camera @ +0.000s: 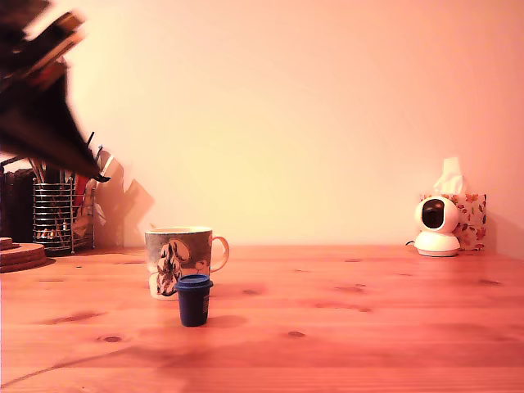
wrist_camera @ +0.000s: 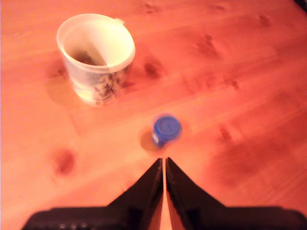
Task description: Pick up the coffee capsules on the table and drop them inside the coffee cup
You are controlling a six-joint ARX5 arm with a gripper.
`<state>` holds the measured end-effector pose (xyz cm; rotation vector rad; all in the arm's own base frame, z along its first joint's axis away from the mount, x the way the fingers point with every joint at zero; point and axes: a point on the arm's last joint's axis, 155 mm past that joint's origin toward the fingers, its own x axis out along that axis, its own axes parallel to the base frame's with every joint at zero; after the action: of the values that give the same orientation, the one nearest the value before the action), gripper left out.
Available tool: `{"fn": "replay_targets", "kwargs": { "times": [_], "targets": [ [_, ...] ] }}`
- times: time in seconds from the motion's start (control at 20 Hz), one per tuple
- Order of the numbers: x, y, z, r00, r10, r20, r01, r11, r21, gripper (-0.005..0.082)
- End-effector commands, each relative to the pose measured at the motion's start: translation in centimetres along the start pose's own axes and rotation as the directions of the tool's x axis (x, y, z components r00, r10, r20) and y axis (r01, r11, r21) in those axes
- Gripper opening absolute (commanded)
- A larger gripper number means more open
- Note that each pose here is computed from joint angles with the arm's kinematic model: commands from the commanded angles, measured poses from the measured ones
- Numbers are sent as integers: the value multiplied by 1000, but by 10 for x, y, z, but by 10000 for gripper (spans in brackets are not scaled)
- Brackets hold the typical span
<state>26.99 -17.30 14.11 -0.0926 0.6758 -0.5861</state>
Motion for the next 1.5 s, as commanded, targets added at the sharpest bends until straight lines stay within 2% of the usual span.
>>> {"fn": "replay_targets", "kwargs": {
  "times": [0.0,0.15,0.4,0.6,0.8,1.0,1.2,1.45],
  "targets": [
    [-5,-4,5,998,-9,63,7,1000,26,-23],
    [-10,-9,-3,997,-26,75,21,997,71,-23],
    [-20,-21,-1,993,-58,100,49,994,96,-23],
    [-25,-26,-8,994,-70,82,61,992,111,-23],
    [-29,-25,-19,993,-75,93,64,991,115,-23],
    [-30,-22,-31,992,-74,100,65,994,86,-23],
    [-29,-13,-37,994,-36,105,28,997,76,-23],
    [-29,-12,-38,994,-33,102,25,997,76,-23]
  ]
}}
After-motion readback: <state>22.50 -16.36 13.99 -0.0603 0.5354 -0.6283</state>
